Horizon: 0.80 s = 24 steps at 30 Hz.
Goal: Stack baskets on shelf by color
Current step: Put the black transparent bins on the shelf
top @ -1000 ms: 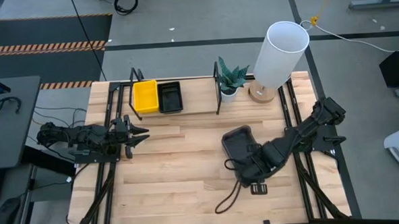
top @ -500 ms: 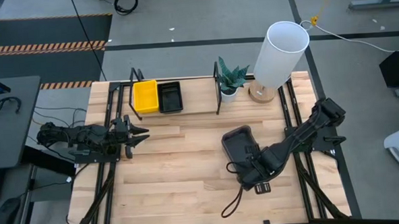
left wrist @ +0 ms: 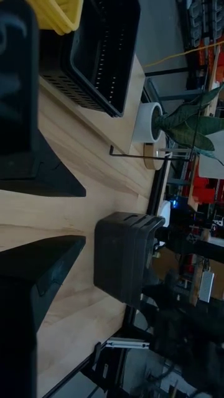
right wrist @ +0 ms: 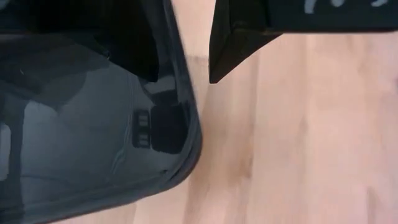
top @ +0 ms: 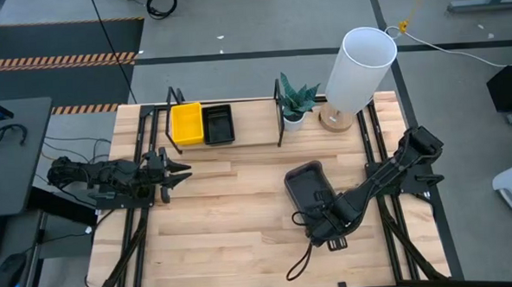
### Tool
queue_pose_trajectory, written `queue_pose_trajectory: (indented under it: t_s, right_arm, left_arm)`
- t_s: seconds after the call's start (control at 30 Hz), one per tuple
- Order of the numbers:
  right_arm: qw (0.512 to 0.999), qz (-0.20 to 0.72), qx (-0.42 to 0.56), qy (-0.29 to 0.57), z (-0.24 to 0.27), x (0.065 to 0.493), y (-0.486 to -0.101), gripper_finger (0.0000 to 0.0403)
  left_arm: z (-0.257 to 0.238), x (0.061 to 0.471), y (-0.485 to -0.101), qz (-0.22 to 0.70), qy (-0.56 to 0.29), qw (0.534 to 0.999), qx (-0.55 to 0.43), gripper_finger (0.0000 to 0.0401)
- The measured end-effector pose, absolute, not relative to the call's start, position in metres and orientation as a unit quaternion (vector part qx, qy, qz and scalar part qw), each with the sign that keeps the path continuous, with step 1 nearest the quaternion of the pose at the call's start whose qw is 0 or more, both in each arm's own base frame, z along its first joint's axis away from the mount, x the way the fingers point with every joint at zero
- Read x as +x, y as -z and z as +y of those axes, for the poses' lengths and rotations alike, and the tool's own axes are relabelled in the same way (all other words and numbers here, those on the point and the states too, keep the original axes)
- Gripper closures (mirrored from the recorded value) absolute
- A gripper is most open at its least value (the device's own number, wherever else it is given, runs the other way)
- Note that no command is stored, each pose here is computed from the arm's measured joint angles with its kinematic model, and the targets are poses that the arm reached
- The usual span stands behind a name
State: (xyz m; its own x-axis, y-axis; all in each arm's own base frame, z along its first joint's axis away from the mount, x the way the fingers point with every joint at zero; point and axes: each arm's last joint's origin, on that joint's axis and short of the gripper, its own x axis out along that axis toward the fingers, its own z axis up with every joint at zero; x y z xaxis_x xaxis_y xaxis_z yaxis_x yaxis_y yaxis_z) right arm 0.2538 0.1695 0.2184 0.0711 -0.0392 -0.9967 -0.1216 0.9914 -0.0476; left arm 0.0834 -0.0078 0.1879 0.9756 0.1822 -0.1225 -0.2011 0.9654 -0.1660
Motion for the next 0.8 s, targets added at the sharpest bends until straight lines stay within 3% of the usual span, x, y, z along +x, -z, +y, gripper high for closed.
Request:
queue_pose_trajectory:
  t_s: [0.33, 0.7, 0.8]
  right_arm:
    - [0.753, 0.653, -0.070, -0.035, 0.164, 0.248, -0.178, 0.0268]
    - [0.755, 0.650, -0.081, -0.034, 0.164, 0.248, -0.176, 0.0380]
    - [0.754, 0.652, -0.080, -0.031, 0.163, 0.248, -0.176, 0.0389]
  left_arm:
    - [-0.008, 0.083, -0.188, 0.053, -0.097, 0.990, -0.089, 0.0284]
    - [-0.008, 0.083, -0.188, 0.053, -0.097, 0.990, -0.089, 0.0284]
    - [-0.008, 0.083, -0.188, 0.053, -0.097, 0.990, -0.089, 0.0284]
